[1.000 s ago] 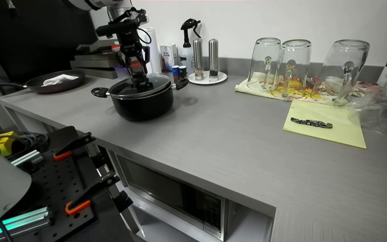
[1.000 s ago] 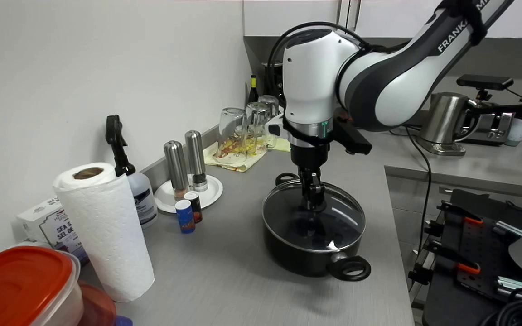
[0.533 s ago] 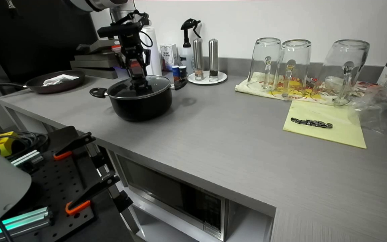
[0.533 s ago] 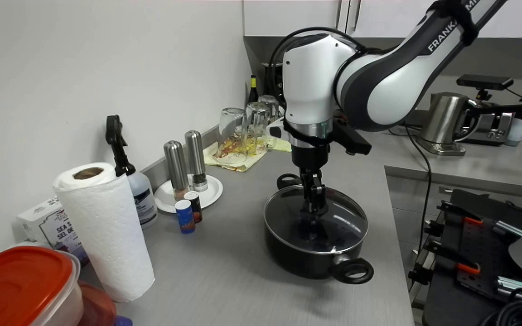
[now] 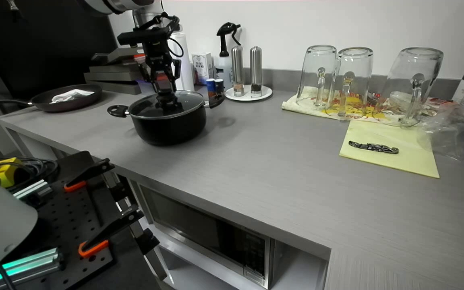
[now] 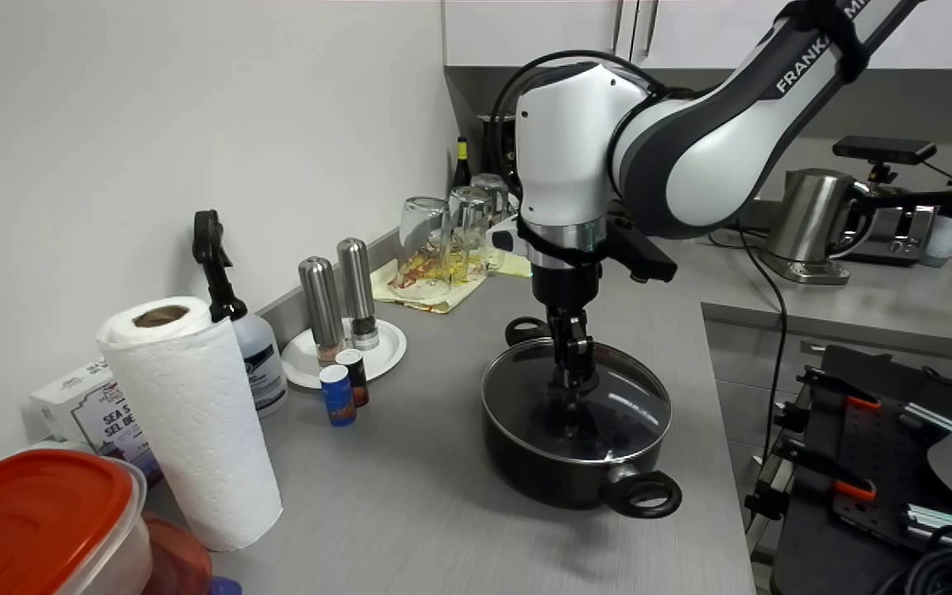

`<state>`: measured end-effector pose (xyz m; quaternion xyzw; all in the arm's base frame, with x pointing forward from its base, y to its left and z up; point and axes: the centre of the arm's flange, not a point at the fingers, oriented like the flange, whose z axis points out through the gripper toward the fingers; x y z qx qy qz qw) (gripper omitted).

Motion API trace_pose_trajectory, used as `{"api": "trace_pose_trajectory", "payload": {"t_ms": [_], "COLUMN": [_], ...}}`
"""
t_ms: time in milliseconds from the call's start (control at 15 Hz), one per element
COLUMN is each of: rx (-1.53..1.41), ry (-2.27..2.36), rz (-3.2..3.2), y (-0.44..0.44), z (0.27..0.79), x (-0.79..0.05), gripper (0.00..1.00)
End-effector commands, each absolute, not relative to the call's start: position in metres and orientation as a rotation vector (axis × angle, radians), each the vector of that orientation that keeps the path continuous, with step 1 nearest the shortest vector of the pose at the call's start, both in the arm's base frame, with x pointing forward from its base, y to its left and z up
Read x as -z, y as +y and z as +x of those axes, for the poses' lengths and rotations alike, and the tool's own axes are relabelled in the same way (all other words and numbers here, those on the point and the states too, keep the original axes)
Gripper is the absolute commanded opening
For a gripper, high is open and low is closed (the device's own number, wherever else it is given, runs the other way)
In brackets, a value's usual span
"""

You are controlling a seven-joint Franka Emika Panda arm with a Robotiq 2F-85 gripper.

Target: Put the glass lid on the black pot.

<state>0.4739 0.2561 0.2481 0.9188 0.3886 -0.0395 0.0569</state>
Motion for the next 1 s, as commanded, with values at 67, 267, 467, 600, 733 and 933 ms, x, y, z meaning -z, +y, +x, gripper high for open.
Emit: {"api": "trace_pose_trajectory", "payload": {"t_ms": [67, 267, 467, 600, 733, 933], "rx": [0.143, 0.152, 0.161, 0.158, 0.145, 0.113], "ry": [1.196, 1.192, 1.191, 1.189, 1.187, 1.181], "rz": [2.794, 2.796, 2.797, 2.797, 2.795, 2.791], "y": [0.252, 0.250, 0.249, 0.248, 0.247, 0.246], "z": [0.471, 0.470, 0.469, 0.468, 0.468, 0.466], "x": [-0.239, -0.236, -0.234, -0.236, -0.240, -0.254], "gripper": [0.75, 0.97, 1.00, 1.00, 1.00, 1.00]}}
